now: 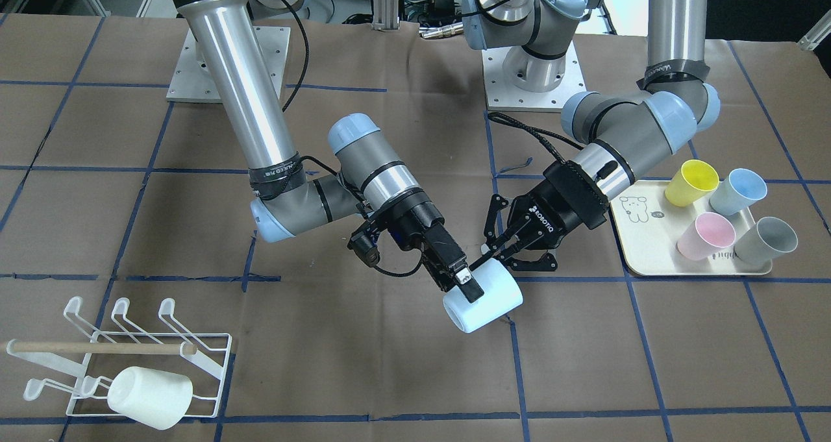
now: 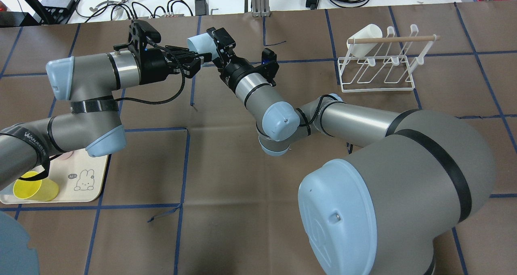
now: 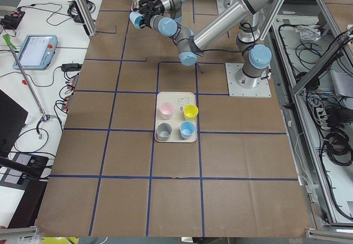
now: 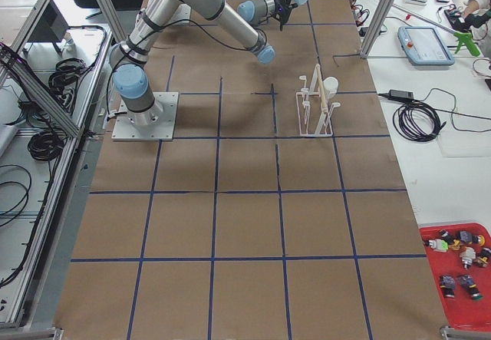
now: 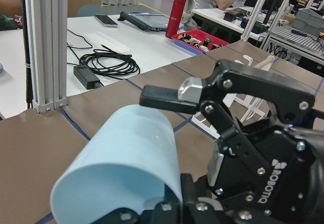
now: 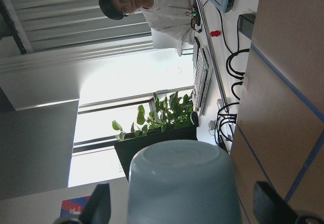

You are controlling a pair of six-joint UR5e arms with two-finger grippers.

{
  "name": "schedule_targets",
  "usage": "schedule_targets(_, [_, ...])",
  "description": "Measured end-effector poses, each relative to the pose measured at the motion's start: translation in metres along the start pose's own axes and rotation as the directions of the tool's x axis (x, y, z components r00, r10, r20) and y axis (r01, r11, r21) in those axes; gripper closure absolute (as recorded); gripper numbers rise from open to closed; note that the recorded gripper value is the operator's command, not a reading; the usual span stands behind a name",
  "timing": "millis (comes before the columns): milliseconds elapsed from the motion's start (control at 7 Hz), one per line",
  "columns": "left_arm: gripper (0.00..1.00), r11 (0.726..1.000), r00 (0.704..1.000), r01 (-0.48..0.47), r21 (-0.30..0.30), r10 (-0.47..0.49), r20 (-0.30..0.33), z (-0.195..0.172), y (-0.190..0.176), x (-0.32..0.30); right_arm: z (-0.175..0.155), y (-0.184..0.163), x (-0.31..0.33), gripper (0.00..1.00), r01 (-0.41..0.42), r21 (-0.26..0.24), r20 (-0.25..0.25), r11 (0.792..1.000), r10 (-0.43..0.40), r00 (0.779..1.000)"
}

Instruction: Transfer IKEA cup to right arm and place on rack

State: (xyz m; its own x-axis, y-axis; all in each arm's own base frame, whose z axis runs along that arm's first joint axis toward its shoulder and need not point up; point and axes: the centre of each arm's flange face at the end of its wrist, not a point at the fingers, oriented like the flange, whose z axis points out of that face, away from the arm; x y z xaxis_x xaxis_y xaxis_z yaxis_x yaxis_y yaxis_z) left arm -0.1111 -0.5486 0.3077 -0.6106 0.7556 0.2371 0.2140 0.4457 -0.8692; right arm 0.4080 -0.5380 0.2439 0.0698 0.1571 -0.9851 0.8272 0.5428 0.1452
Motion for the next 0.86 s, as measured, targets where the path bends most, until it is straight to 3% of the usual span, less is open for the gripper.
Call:
schedule_targets(429, [1.0,1.0,1.0,0.002,-0.001,-0.002,-0.001,0.0005,0.0003,0.0004,0.005,0.0035,-0.002,0.02,0.001,-0.008,0.008,1.0,-0.001,1.0])
schedule_targets(857, [1.0,1.0,1.0,0.001,-0.002,-0.001,-0.001,0.0008,0.0002,0.0008,0.0066,0.0042,-0.0006,0.45,0.002,-0.017,0.007,1.0,-0.002,1.0])
